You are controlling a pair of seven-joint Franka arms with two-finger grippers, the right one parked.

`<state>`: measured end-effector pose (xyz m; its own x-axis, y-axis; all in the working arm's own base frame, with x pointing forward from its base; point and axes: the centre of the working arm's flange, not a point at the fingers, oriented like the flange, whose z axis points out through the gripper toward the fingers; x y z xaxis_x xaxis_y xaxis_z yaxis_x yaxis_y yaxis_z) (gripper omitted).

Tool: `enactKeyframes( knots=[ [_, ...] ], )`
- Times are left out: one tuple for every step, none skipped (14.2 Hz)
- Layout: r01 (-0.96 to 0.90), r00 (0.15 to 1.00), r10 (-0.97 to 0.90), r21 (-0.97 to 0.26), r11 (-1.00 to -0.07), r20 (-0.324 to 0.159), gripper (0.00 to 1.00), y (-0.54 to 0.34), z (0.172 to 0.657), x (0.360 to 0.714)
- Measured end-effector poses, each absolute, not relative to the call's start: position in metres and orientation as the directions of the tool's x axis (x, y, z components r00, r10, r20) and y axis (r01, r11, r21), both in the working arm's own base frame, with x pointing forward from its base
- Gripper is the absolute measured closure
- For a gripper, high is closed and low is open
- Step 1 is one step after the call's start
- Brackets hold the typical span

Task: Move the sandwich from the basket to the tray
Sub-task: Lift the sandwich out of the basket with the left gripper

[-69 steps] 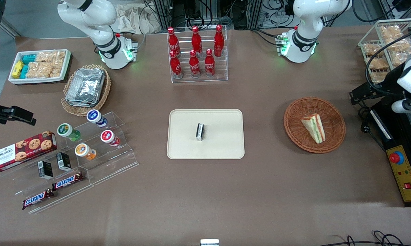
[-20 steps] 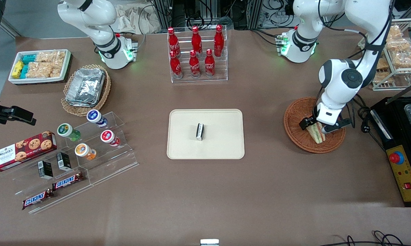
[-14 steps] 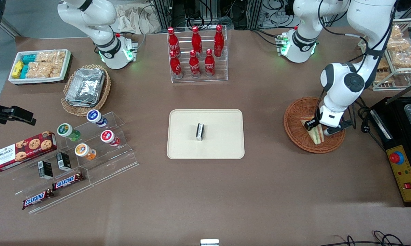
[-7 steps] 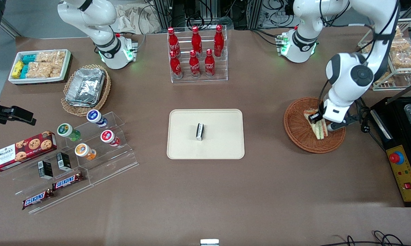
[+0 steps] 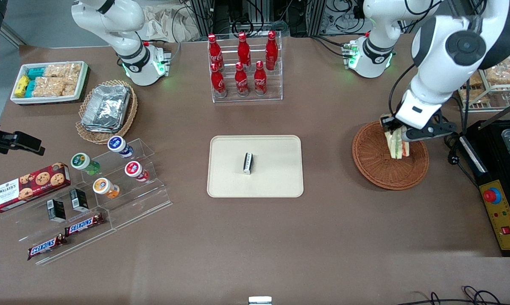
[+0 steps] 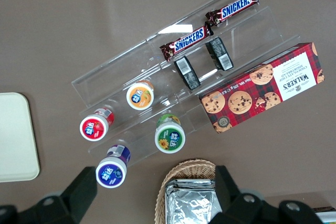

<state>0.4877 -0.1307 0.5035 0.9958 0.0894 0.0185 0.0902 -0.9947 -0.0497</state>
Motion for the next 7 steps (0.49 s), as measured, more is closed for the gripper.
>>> enactKeyframes(
  knots=[
    [0.047, 0.999, 0.046, -0.047, -0.998, 0.022, 0.75, -0.143, 0.522, 0.488],
    [0.011, 1.000, 0.010, -0.044, -0.999, 0.027, 0.75, -0.155, 0.536, 0.488],
    [-0.024, 0.999, -0.025, -0.040, -0.999, 0.035, 0.75, -0.169, 0.545, 0.487],
    [-0.053, 0.998, -0.054, -0.033, -0.998, 0.038, 0.75, -0.183, 0.550, 0.484],
    [-0.083, 0.996, -0.083, -0.017, -0.996, 0.035, 0.75, -0.201, 0.550, 0.481],
    [-0.105, 0.994, -0.105, 0.011, -0.994, 0.026, 0.75, -0.221, 0.547, 0.478],
    [-0.119, 0.993, -0.119, 0.038, -0.992, 0.025, 0.75, -0.239, 0.541, 0.478]
  ],
)
